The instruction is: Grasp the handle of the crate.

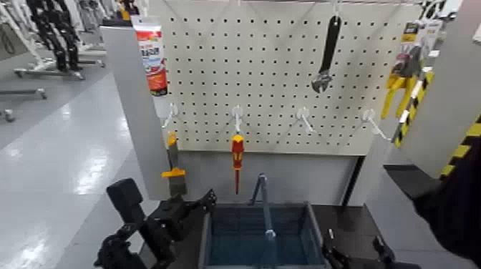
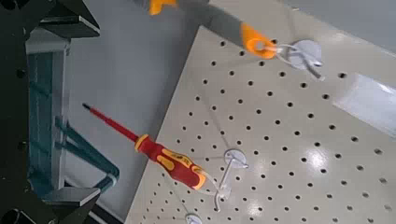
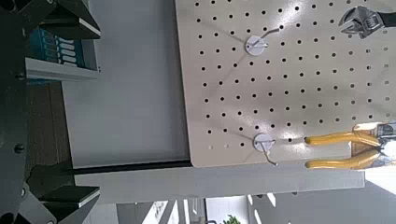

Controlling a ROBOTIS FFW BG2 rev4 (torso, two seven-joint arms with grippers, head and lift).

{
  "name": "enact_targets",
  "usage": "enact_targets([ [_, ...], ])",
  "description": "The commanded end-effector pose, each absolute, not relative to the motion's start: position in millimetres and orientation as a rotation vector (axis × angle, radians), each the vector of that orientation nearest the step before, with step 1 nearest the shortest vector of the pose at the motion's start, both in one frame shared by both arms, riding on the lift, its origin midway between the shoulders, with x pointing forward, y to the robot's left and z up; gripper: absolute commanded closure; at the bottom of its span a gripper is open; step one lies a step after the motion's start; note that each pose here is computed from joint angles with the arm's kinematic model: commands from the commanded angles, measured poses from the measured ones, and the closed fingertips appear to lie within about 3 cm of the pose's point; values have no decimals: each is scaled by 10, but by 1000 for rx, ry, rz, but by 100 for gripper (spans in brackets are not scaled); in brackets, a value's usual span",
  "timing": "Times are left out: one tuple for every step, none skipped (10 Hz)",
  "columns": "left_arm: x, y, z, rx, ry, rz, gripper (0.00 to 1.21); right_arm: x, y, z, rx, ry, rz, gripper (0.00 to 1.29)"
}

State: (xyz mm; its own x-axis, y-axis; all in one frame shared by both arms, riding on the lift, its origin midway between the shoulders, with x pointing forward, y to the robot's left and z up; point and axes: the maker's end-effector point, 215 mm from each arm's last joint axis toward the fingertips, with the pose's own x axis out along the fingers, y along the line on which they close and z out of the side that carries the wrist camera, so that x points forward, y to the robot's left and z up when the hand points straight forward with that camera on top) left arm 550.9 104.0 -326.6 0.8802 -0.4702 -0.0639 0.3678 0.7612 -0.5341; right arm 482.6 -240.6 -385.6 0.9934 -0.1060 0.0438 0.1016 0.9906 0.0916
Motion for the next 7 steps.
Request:
enact_targets([
  [5531,657,-3273,-742,312,-596,11,4827,-2402,-3860,90,-47,-103,13],
  [5533,495,-3227,-777,354,-665,11,4833,-2396,-3858,90,-47,-103,13],
  [5489,291,-3232,-858,407,-728,11,4834,-2387,-3863,90,-45,-101,13],
  [5448,129,-3232,-933,460,-782,11,4840,-2372,-3851,93,-48,-99,13],
  [5404,-13,-3238,-1001,514,-828,11,4839,-2375,-3851,93,-48,-100,13],
  [5402,-117,-3212,-1073,539,-865,11,4840,-2363,-3851,93,-48,-97,13],
  [5400,-205,-3203,-1130,561,-891,11,4844,-2354,-3852,94,-48,-96,13],
])
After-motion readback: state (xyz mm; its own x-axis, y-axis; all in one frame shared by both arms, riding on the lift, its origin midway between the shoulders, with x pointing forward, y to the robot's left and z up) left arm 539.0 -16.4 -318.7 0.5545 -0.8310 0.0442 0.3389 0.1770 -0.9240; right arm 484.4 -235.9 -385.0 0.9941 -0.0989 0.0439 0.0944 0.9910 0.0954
